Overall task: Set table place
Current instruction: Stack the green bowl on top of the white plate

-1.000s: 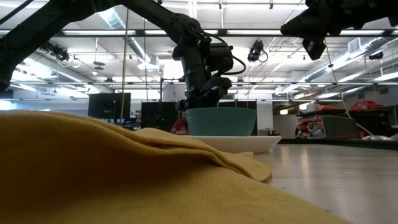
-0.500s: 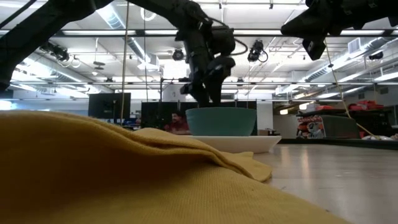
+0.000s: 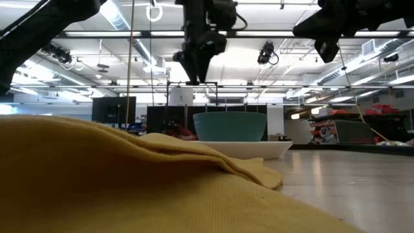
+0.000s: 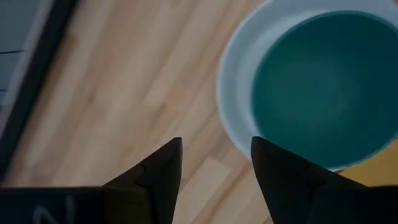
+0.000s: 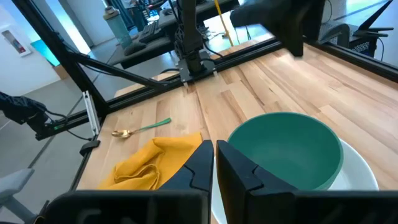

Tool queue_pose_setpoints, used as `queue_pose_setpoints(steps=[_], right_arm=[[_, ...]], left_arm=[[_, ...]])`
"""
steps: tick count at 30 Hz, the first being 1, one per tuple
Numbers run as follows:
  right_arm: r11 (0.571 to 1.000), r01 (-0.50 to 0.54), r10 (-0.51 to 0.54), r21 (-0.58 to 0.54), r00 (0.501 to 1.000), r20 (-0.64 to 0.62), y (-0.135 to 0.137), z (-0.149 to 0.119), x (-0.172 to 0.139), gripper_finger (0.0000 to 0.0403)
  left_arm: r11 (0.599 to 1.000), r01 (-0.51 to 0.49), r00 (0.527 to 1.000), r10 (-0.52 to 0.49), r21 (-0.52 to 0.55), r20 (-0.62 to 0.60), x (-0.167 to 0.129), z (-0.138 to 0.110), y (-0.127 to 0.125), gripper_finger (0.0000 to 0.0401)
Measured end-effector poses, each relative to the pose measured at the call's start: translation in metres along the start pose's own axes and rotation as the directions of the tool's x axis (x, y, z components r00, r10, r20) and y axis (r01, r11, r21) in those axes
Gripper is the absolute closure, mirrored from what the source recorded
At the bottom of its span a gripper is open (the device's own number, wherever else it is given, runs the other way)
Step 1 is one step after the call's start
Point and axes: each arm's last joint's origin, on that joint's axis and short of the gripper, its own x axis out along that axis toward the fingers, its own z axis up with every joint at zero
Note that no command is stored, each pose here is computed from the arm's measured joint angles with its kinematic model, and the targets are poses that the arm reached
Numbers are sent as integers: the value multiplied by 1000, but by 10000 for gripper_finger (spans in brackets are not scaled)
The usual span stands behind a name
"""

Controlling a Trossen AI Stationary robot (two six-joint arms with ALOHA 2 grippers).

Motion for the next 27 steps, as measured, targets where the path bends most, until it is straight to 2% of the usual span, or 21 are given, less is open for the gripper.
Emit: queue_pose_setpoints(steps=[4,7,11,21,27], right_arm=[[1000,0,0,0,1000,1,0,0,0,375],[1000,-1,1,1,1000,4,0,1,0,375],[1000,-5,5,3,1000,14,2,4,-1,375],[1000,-4,4,-2,1000,11,2,6,-1,375],[1000,-4,4,-5,1000,11,2,6,-1,375]], left_arm=[[1000,-21,999,21,5,43,-23,-11,3,200],[1000,-23,993,23,3,114,-51,-22,9,201],[997,-51,976,61,-52,211,-85,-38,18,208],[984,-124,881,168,-128,442,-164,-96,27,208],[974,-133,827,212,-185,520,-186,-119,22,213]])
